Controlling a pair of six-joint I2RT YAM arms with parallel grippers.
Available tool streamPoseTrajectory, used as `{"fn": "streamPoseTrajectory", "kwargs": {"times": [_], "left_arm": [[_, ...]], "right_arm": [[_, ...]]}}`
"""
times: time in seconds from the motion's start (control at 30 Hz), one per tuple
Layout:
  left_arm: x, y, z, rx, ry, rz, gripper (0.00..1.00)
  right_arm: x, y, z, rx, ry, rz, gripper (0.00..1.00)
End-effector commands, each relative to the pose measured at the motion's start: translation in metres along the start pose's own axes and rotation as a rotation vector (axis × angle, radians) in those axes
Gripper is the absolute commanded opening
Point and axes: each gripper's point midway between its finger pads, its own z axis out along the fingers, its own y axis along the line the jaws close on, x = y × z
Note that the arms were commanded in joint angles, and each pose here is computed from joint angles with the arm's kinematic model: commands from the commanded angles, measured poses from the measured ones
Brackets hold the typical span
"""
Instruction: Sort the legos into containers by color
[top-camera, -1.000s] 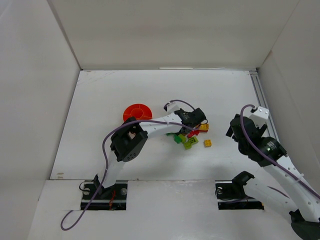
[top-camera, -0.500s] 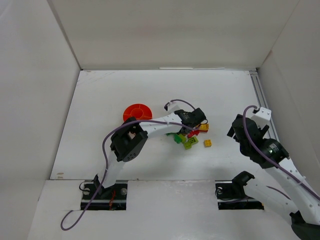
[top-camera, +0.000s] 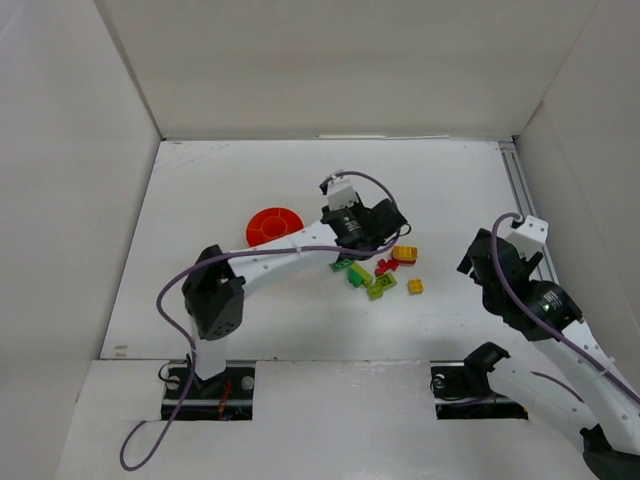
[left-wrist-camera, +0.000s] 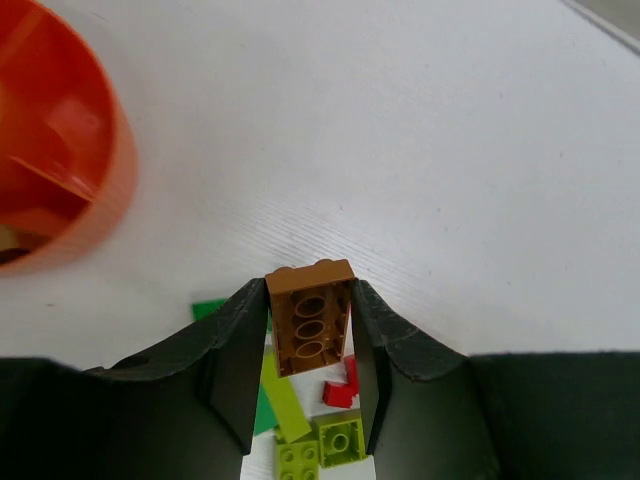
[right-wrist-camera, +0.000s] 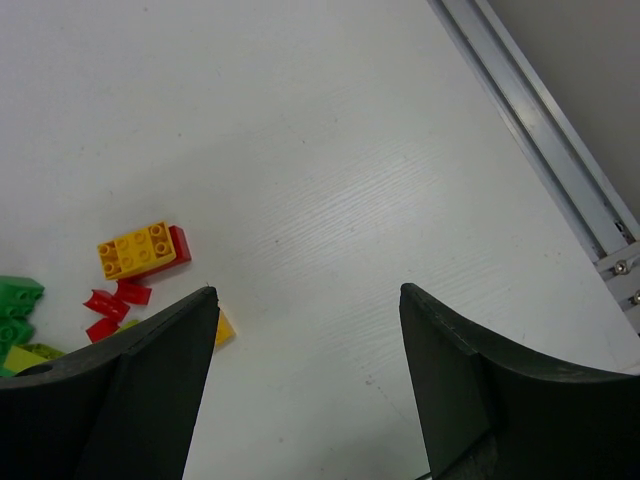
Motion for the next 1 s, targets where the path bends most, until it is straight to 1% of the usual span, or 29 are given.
{"fn": "streamPoseTrajectory", "kwargs": {"times": [0.0, 0.03, 0.07, 0.1, 0.13, 0.17, 0.2, 0.23, 0.27, 0.33, 0.4, 0.43, 0.53, 0.63, 0.67, 0.77, 0.9, 0.97], "left_arm": [[-0.045, 0.043, -0.018, -0.071, -0.145, 0.034, 0.22], [-0.057, 0.054, -0.022, -0.089, -0.193, 0.025, 0.22], [-0.055, 0.067, -0.021, -0.116, -0.205, 0.042, 0.22], [-0.056, 0.089, -0.024, -0.180, -0.210, 0.090, 0.22], [-0.059, 0.100, -0.026, -0.207, -0.234, 0.007, 0.22], [-0.057, 0.117, -0.027, -0.252, -0.246, 0.041, 0.22], [-0.057, 0.125, -0.026, -0.262, -0.256, 0.074, 0.25], [-0.055, 0.130, -0.025, -0.264, -0.263, 0.033, 0.25], [-0.051, 0.137, -0.025, -0.276, -0.233, -0.004, 0.23], [-0.046, 0.151, -0.024, -0.288, -0.238, -0.024, 0.23], [-0.051, 0.172, -0.022, -0.307, -0.260, -0.127, 0.23], [-0.053, 0.178, -0.021, -0.316, -0.266, -0.145, 0.24], [-0.073, 0.184, -0.020, -0.325, -0.324, -0.134, 0.24], [-0.089, 0.178, -0.023, -0.304, -0.387, -0.115, 0.26], [-0.089, 0.178, -0.021, -0.311, -0.399, -0.080, 0.26], [-0.093, 0.177, -0.018, -0.312, -0.444, -0.048, 0.27], [-0.092, 0.175, -0.013, -0.317, -0.471, -0.025, 0.28], [-0.090, 0.174, -0.011, -0.315, -0.474, -0.042, 0.28]], "right_arm": [[-0.009, -0.001, 0.000, 0.003, -0.039, 0.020, 0.78], [-0.009, -0.001, 0.000, 0.003, -0.038, 0.019, 0.78], [-0.007, 0.000, 0.002, 0.002, -0.040, 0.013, 0.78], [-0.006, 0.001, 0.002, -0.005, -0.034, 0.012, 0.78], [-0.006, 0.003, 0.003, -0.004, -0.033, 0.010, 0.78], [-0.007, 0.006, 0.003, -0.015, -0.033, 0.006, 0.78], [-0.007, 0.008, 0.005, -0.015, -0.032, -0.009, 0.78], [-0.006, 0.012, 0.007, -0.023, -0.025, -0.019, 0.78], [-0.005, 0.013, 0.007, -0.031, -0.019, -0.031, 0.78], [-0.005, 0.019, 0.009, -0.036, -0.011, -0.045, 0.78], [-0.005, 0.018, 0.009, -0.036, -0.011, -0.054, 0.78], [-0.004, 0.019, 0.010, -0.032, -0.005, -0.062, 0.78], [-0.006, 0.025, 0.010, -0.056, -0.007, -0.058, 0.78], [-0.007, 0.026, 0.010, -0.060, -0.012, -0.052, 0.78], [-0.009, 0.028, 0.010, -0.065, -0.018, -0.044, 0.78], [-0.008, 0.031, 0.012, -0.072, -0.013, -0.044, 0.78], [-0.008, 0.033, 0.013, -0.072, -0.013, -0.044, 0.78], [-0.010, 0.035, 0.013, -0.072, -0.013, -0.053, 0.78]]}}
